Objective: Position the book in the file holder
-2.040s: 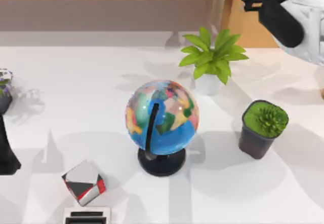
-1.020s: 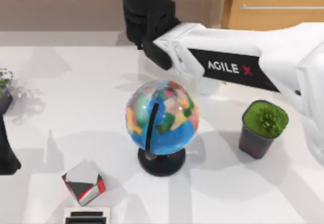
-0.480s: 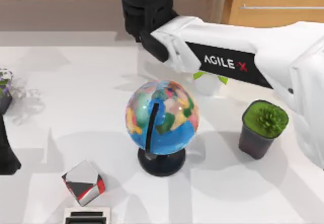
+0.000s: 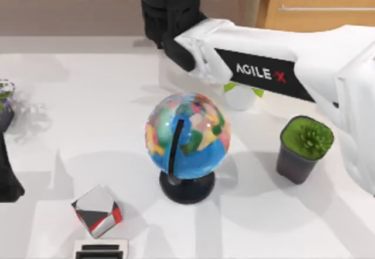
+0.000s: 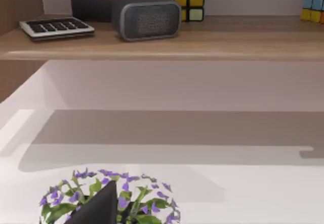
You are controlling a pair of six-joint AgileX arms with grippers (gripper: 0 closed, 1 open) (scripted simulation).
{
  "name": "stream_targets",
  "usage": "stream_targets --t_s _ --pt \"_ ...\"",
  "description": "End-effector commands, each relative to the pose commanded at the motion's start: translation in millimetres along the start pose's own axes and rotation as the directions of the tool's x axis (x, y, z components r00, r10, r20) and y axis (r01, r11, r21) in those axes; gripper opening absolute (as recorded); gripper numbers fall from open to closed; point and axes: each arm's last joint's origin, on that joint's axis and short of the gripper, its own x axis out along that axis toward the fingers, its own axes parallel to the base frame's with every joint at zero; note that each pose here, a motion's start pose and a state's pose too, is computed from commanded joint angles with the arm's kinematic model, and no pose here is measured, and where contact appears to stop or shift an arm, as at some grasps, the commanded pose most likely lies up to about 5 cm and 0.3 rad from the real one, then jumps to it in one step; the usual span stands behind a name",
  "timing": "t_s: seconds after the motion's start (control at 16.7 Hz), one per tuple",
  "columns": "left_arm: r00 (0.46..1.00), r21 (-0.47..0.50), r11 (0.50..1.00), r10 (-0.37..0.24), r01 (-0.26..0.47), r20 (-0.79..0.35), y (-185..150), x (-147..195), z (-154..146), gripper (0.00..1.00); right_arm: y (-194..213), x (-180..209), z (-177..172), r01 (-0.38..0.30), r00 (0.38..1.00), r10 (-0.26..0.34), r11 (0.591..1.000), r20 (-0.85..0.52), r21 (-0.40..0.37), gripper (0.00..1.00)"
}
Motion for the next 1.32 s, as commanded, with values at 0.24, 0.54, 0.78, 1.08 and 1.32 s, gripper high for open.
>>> stream_targets --t_s 0.24,0.54,0.78,1.08,1.32 --pt "1.000 0.000 1.000 0.000 0.000 0.000 0 0 0 1.00 0 0 0 0.000 1.000 0.000 1.000 0.000 0.000 0.10" --pt "1.000 0.000 1.000 0.000 0.000 0.000 0 0 0 1.00 0 0 0 0.000 1.000 0.000 1.000 0.000 0.000 0.00" --pt "1.000 0.000 1.000 0.000 0.000 0.000 0 0 0 1.00 0 0 0 0.000 1.000 0.000 1.000 0.000 0.000 0.00" --pt "1.000 0.000 1.000 0.000 0.000 0.000 0 0 0 1.00 1 -1 12 -0.004 1.000 0.004 1.000 0.001 0.002 0.00" --pt "1.000 0.000 1.000 0.000 0.000 0.000 0 0 0 1.00 1 -1 16 -0.004 1.000 0.004 1.000 0.001 0.003 0.00"
